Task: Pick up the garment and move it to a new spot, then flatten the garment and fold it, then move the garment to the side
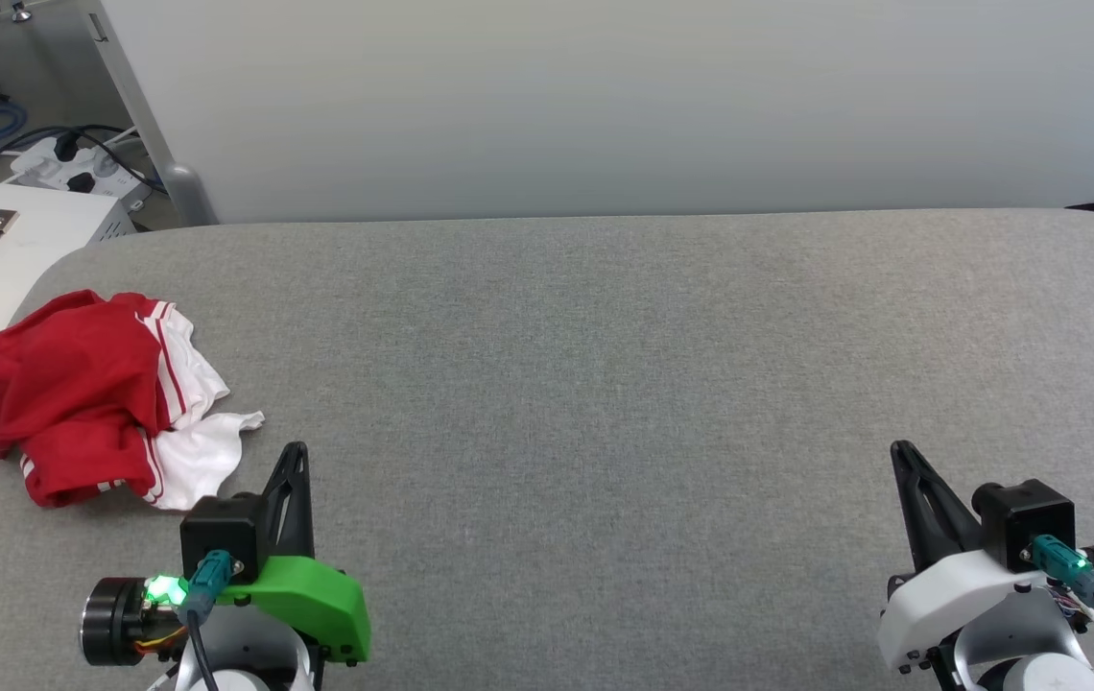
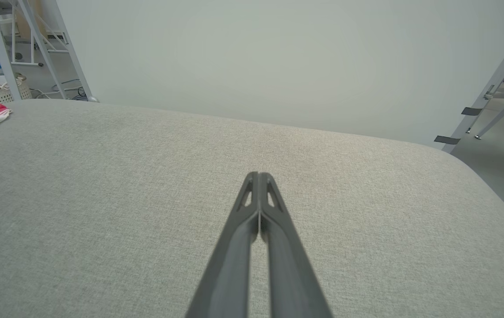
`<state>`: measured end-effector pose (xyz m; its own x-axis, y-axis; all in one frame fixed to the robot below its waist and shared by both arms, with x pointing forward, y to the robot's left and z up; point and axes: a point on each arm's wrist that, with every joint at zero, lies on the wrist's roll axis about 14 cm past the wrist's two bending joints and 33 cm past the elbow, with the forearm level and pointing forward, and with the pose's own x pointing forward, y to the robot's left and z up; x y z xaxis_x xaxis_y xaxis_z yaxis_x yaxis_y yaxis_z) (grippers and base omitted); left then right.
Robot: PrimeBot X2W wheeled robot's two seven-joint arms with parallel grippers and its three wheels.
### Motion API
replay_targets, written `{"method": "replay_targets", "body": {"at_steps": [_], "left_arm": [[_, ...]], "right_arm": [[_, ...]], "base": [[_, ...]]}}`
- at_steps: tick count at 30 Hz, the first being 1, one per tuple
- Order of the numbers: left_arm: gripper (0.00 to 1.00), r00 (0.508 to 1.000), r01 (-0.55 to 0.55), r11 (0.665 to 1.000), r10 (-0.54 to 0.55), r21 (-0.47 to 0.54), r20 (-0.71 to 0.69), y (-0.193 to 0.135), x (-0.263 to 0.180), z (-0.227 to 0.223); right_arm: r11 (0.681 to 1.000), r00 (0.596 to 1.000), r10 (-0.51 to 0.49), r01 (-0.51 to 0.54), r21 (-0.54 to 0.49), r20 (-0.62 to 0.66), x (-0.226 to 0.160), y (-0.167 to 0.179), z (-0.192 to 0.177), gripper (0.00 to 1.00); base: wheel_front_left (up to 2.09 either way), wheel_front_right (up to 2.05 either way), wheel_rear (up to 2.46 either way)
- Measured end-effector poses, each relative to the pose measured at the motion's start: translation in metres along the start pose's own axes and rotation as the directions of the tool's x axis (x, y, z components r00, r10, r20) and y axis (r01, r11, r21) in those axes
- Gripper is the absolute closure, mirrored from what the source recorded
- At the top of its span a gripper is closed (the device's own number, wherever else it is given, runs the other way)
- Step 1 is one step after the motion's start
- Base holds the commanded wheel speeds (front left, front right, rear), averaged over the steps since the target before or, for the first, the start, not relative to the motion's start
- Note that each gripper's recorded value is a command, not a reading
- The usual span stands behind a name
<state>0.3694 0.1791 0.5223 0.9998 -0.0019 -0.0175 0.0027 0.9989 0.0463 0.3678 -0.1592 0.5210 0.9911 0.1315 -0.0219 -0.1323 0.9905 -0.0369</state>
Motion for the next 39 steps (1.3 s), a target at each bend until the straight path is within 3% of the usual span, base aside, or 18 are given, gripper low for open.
{"method": "replay_targets", "body": {"at_steps": [25, 26, 39], "left_arm": [[1.00, 1.000, 0.000, 1.000, 0.000, 0.000, 0.000, 0.0001, 0.0000, 0.0000], [0.00, 1.000, 0.000, 1.000, 0.000, 0.000, 0.000, 0.0001, 0.0000, 0.0000], [0.00, 1.000, 0.002, 1.000, -0.002, -0.011, -0.004, -0.0006, -0.0002, -0.0031]], "right_arm": [[1.000, 1.000, 0.000, 0.000, 0.000, 0.000, 0.0000, 0.0000, 0.0000, 1.00], [1.000, 1.000, 0.000, 0.000, 0.000, 0.000, 0.0000, 0.0000, 0.0000, 0.00], [1.000, 1.000, -0.008, 0.008, 0.013, 0.006, -0.0002, -0.0025, -0.0003, 0.00]], "base": [[0.00, 0.00, 0.00], [0.00, 0.00, 0.00], [0.00, 0.00, 0.00]]}}
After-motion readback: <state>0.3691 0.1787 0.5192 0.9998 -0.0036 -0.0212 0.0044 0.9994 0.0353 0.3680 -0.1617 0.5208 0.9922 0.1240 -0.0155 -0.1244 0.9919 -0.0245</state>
